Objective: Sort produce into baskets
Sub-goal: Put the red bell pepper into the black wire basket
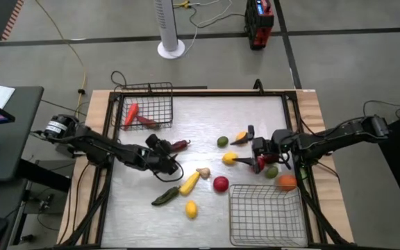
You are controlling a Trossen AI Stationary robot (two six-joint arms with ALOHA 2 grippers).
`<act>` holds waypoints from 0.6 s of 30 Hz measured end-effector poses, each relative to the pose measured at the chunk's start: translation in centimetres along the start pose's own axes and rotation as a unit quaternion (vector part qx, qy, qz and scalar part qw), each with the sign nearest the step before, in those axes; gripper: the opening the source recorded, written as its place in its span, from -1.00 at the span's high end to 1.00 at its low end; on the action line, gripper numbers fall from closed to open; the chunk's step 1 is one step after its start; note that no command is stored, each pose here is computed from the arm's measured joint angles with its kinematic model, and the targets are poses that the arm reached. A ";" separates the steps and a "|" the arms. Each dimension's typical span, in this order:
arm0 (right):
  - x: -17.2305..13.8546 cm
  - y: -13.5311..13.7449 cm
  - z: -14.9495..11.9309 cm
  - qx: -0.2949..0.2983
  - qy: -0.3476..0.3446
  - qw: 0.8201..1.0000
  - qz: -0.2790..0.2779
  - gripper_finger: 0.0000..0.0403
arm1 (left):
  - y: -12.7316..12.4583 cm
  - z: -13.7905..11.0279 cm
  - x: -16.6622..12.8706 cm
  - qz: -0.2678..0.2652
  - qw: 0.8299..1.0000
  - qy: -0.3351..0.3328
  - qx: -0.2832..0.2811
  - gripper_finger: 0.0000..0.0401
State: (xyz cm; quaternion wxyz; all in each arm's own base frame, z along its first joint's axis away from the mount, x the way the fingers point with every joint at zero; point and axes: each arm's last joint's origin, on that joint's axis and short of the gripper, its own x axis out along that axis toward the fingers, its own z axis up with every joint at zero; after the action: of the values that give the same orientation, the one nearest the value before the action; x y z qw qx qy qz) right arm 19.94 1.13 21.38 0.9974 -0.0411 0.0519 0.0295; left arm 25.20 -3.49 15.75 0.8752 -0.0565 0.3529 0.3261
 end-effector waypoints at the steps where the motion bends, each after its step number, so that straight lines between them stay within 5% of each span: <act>1: 0.0 0.0 0.1 0.000 -0.005 1.000 -0.001 -0.54 | 0.0 0.4 0.1 -0.010 1.000 -0.004 0.004 -0.30; 18: 0.0 0.0 0.3 0.000 -0.014 1.000 -0.001 -0.54 | 1.9 3.3 2.4 -0.034 0.997 0.002 0.067 -0.30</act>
State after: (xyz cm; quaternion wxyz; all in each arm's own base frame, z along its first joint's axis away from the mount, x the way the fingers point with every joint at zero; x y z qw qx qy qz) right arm 19.96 1.12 21.65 0.9980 -0.0405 0.0382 0.0288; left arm 27.26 0.33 16.85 0.8866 -0.0108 0.3739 0.2720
